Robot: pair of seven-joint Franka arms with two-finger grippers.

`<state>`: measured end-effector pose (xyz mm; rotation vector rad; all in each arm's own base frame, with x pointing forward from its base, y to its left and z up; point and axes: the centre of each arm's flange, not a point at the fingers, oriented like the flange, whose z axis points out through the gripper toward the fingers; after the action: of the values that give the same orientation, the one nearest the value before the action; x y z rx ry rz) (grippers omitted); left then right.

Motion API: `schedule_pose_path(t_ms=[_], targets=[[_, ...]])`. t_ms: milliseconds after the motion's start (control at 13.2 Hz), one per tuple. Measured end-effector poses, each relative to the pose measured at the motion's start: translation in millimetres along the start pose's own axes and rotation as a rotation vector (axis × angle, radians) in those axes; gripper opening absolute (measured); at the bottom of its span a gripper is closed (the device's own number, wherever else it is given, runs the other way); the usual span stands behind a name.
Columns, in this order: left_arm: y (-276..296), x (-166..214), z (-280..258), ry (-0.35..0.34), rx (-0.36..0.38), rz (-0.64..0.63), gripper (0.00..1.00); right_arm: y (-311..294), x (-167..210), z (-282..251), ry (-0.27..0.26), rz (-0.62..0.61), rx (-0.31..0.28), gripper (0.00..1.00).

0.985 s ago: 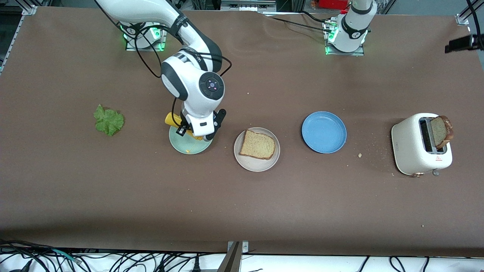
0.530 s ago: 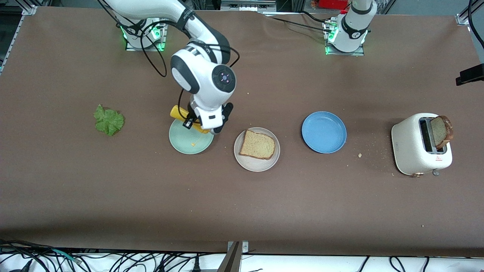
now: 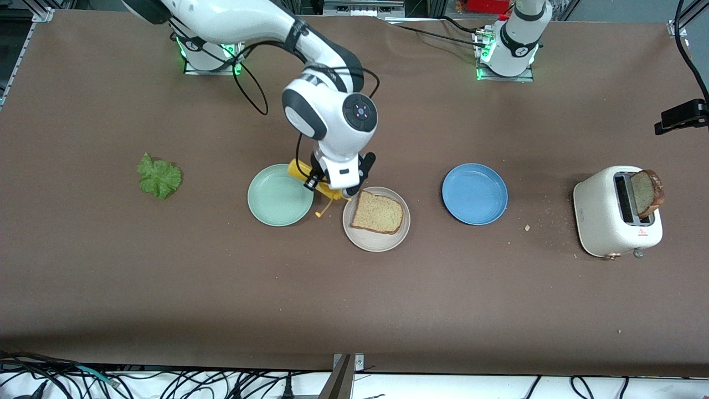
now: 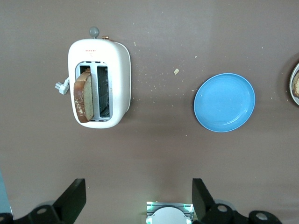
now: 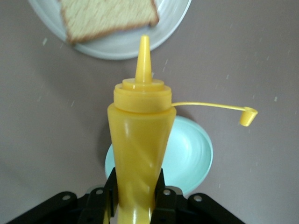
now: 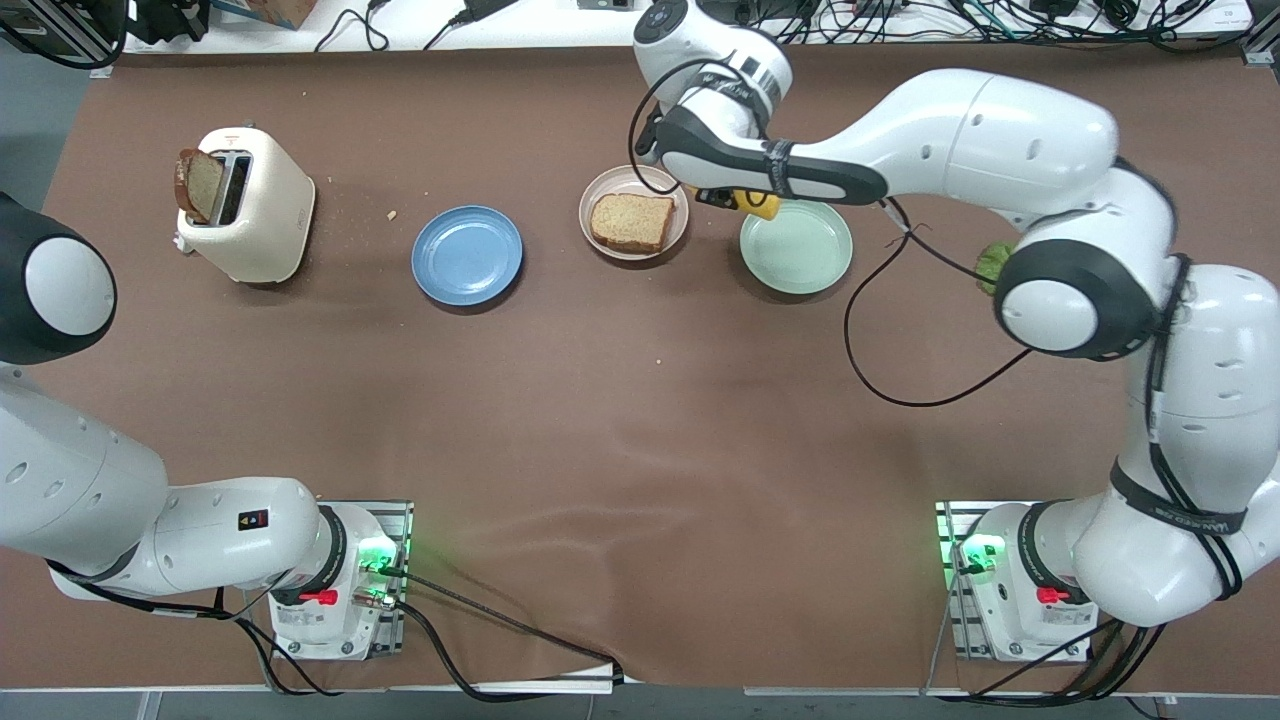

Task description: Make sandwich in beige plate with both arms

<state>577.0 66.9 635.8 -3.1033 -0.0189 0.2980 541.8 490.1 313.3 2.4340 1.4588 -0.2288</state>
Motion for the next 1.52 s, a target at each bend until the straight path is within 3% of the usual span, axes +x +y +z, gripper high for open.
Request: schedule_pose_path(t_ms=[152, 379, 530, 606, 833, 1136, 1515], targets=[[10, 6, 1, 0.015, 0.004, 0.018, 1.00, -8, 19, 27, 0.004, -0.013, -0.032, 0.33], [26, 12, 0, 0.041, 0.010, 0.047, 1.00, -27, 34, 58, -0.032, -0.045, -0.084, 0.33], [28, 14, 0, 0.052, 0.012, 0.050, 1.00, -32, 36, 63, -0.041, -0.053, -0.094, 0.28], [28, 15, 0, 0.051, 0.011, 0.049, 1.00, -32, 36, 62, -0.044, -0.053, -0.095, 0.20], [27, 25, 8, 0.059, 0.011, 0.050, 1.00, -25, 31, 51, -0.061, -0.035, -0.095, 0.22], [32, 35, 15, 0.074, 0.011, 0.059, 1.00, 32, -9, -21, 0.006, 0.006, 0.015, 0.22], [32, 37, 14, 0.078, 0.011, 0.060, 1.00, 133, -115, -72, 0.098, -0.021, 0.183, 0.23]])
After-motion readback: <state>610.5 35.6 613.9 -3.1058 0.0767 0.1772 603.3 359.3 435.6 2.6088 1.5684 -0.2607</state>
